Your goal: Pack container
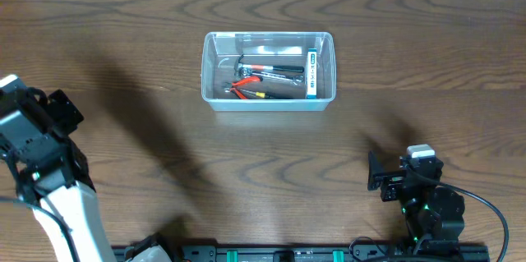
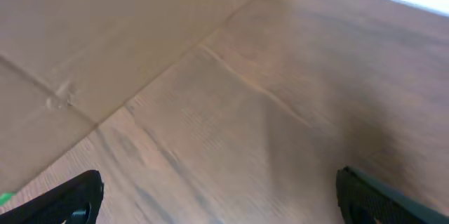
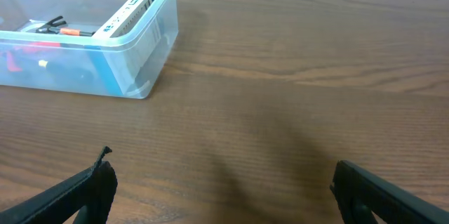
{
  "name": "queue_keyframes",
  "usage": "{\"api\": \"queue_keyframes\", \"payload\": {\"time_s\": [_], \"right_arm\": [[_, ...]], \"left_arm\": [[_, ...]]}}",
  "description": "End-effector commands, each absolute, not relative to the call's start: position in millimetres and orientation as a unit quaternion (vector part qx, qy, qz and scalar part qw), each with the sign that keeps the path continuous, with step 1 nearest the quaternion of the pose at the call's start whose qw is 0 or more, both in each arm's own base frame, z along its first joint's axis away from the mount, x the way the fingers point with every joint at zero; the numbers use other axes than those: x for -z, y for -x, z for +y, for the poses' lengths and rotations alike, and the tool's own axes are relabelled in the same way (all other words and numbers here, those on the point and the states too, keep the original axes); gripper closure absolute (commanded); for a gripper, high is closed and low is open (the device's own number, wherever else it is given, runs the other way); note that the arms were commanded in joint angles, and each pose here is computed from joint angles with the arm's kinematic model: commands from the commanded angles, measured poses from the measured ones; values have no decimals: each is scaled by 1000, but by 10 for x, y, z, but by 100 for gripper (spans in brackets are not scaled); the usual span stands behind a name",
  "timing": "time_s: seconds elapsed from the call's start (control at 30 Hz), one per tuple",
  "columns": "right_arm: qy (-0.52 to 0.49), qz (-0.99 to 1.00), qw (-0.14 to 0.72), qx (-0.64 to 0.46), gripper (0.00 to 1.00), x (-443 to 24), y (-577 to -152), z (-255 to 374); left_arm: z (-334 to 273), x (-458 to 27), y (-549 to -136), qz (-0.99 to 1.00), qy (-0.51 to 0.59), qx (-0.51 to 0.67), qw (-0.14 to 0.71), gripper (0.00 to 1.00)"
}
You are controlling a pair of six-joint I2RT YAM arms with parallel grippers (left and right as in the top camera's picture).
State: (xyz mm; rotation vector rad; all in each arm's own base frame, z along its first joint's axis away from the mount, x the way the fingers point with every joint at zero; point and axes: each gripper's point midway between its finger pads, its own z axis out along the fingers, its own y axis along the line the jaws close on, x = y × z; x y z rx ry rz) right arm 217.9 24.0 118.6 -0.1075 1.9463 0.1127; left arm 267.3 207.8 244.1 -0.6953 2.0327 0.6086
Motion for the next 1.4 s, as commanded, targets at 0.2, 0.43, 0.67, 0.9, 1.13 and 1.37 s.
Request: {"api": "queue_keyframes", "payload": {"time_s": [0.2,0.43,0.67,0.9,1.13,1.37], "right_arm": [[54,824,561,-52,1,-1174,-2175,275],[54,824,561,-52,1,-1174,-2175,275],[54,824,561,-52,1,-1174,-2175,275],[54,824,561,-52,1,-1174,-2175,275],[54,824,561,-52,1,-1174,-2175,275],[54,824,561,-52,1,-1174,-2175,275]], "left_arm": [[988,-3128,-2560,795,138,-185,560,2],[845,-3179,-2409,791,125,-164,576,2],[319,-2653,-2442,808,94,-27,581,2],[197,-2171,-2502,746,140,51,649,2],[197,-1871,-2439,735,151,63,658,2],[208,-1819,-2391,719,151,64,675,2]]}}
